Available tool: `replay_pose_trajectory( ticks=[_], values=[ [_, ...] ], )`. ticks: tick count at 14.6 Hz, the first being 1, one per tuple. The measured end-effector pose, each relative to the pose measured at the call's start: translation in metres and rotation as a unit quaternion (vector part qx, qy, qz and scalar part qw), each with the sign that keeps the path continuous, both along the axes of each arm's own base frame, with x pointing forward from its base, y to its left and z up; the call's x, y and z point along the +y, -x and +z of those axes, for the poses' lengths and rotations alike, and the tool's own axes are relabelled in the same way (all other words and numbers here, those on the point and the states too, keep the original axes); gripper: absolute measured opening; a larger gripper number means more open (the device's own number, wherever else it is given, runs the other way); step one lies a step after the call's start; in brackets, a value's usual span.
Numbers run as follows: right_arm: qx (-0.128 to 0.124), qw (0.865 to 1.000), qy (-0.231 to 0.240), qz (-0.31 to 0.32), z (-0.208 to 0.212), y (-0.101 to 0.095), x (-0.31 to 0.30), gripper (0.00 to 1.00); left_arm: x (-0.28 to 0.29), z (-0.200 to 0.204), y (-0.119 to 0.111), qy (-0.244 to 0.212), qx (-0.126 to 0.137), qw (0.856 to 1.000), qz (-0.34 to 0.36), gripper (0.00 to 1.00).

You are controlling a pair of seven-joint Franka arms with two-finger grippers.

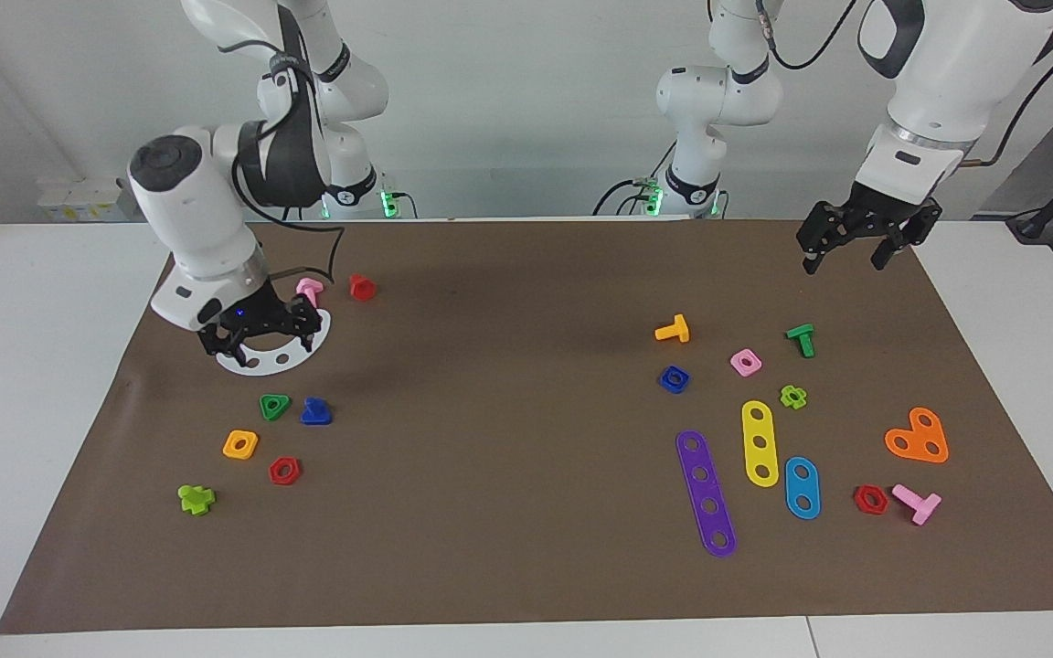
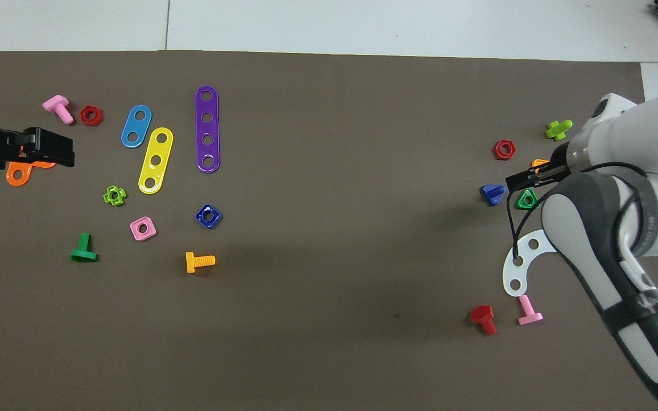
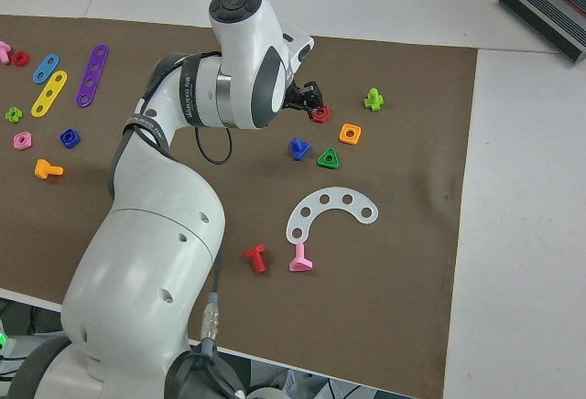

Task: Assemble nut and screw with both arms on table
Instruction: 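Reach the right gripper to the blue screw and grasp it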

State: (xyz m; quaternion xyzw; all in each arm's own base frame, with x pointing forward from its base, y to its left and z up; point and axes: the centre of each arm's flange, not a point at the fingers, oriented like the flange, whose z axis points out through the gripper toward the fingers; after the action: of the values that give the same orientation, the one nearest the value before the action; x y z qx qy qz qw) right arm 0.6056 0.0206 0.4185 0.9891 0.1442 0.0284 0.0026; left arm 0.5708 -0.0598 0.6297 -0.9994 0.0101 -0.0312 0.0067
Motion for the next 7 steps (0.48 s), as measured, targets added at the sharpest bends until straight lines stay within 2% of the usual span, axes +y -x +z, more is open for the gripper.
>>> replay_pose_trajectory(
  ticks=[2, 5, 6, 7],
  values=[
    [-0.009, 1.0, -0.004, 0.018, -0.043, -0.007, 0.002, 1.0, 0.0, 0.0, 0.0, 0.0, 0.0, 1.0, 0.0, 1.0],
    [-0.02, 0.999, 0.0, 0.03, -0.089, -0.004, 0.002, 0.96, 0.004, 0.0, 0.0, 0.0, 0.0, 1.0, 0.003, 1.0],
    [-0.016, 0.999, 0.001, 0.033, -0.097, -0.001, 0.003, 0.92, 0.005, 0.0, 0.0, 0.0, 0.0, 1.0, 0.004, 1.0],
    [-0.012, 0.999, 0.001, 0.037, -0.101, 0.002, 0.005, 0.82, 0.006, 0.0, -0.001, 0.0, 0.0, 1.0, 0.005, 1.0]
  ],
)
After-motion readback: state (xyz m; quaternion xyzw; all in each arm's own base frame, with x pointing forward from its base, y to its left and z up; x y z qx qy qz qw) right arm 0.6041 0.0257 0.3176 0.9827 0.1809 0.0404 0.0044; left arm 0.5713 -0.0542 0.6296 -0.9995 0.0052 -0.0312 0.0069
